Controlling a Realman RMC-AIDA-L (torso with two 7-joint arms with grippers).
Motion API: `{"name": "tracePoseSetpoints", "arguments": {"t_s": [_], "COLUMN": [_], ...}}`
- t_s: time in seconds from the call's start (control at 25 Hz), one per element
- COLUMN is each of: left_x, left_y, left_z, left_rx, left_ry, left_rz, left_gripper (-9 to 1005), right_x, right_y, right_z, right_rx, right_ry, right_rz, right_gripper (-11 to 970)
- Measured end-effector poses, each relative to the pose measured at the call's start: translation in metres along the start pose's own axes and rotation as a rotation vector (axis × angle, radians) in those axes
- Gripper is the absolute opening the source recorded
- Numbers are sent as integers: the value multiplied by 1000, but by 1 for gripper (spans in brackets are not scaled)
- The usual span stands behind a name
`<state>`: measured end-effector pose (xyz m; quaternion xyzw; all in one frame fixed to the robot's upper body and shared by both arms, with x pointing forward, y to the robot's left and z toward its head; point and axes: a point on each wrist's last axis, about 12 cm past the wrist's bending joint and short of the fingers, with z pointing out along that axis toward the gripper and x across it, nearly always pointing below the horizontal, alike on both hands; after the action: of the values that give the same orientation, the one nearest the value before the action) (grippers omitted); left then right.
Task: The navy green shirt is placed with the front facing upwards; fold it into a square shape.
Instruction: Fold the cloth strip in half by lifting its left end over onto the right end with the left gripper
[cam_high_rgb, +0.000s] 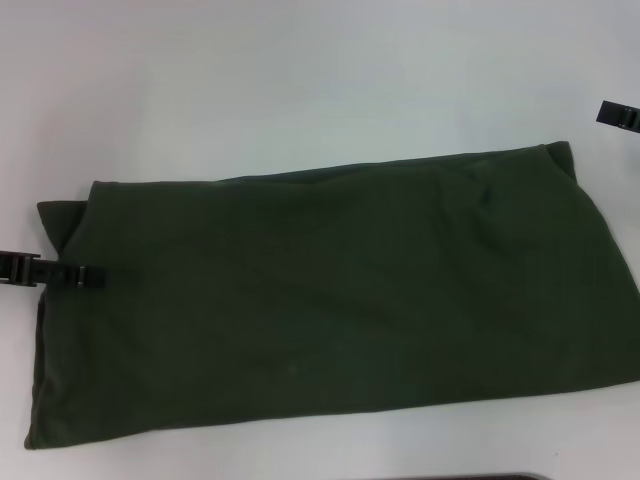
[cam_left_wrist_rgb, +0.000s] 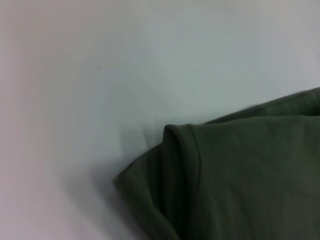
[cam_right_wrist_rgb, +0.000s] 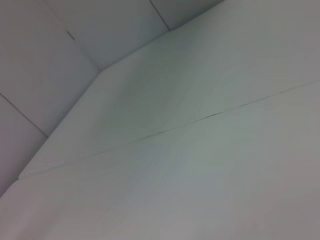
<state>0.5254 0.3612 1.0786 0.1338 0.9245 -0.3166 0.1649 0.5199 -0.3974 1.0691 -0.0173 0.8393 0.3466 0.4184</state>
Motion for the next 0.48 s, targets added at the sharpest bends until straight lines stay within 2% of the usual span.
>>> {"name": "tracePoseSetpoints", "arguments": {"t_s": [0.48], "left_x": [-1], "left_y": [0], "left_z": [0], "left_rx": [0], "left_ry": [-5], "left_rz": [-1], "left_gripper": [723], "right_x": [-1], "right_y": [0], "right_z": [0], "right_rx": [0], "right_ry": [-2], "right_rz": [-4], "right_gripper": [915]}}
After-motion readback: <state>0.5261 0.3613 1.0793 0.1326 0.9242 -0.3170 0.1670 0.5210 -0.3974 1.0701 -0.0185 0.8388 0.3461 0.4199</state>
